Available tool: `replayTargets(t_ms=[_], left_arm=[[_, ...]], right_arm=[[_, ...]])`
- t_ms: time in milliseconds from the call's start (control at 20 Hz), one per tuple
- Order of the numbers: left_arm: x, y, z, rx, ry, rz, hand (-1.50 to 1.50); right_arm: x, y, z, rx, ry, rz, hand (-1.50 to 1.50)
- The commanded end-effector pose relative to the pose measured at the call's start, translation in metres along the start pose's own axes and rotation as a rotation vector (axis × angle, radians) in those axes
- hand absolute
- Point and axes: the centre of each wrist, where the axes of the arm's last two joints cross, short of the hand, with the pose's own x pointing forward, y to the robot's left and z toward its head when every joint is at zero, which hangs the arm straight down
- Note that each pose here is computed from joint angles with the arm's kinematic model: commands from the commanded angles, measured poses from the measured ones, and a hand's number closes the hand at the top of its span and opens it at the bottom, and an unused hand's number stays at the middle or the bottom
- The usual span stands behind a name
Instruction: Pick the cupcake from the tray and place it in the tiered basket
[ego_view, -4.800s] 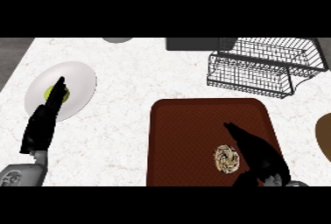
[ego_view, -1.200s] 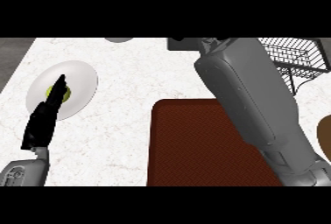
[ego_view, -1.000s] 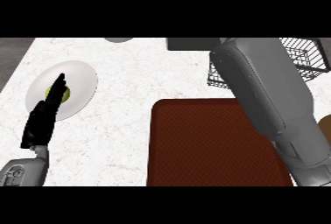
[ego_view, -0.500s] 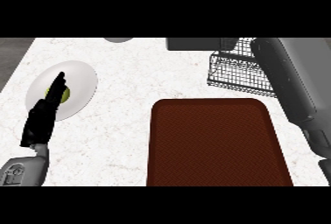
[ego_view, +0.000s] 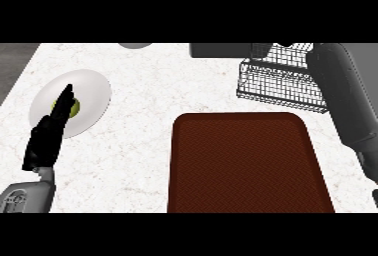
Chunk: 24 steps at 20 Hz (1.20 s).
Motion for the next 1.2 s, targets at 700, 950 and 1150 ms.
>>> replayTargets(t_ms=[700,950,1150], left_arm=[[0.001,0.007,0.011,0.003,-0.003,-0.003,0.00],[-0.003,-0.007,0.010,0.001,0.005,-0.009,0.00],[-0.003,-0.013,0.003,-0.008,0.017,-0.007,0.00]], right_arm=[[-0.051,0.045,0.002,0.057,0.166,-0.432,-1.50],[-0.063,0.012,0.001,-0.090,0.130,-0.506,-1.50],[-0.092,-0.032,-0.009,-0.143,0.201,-0.526,-1.50]])
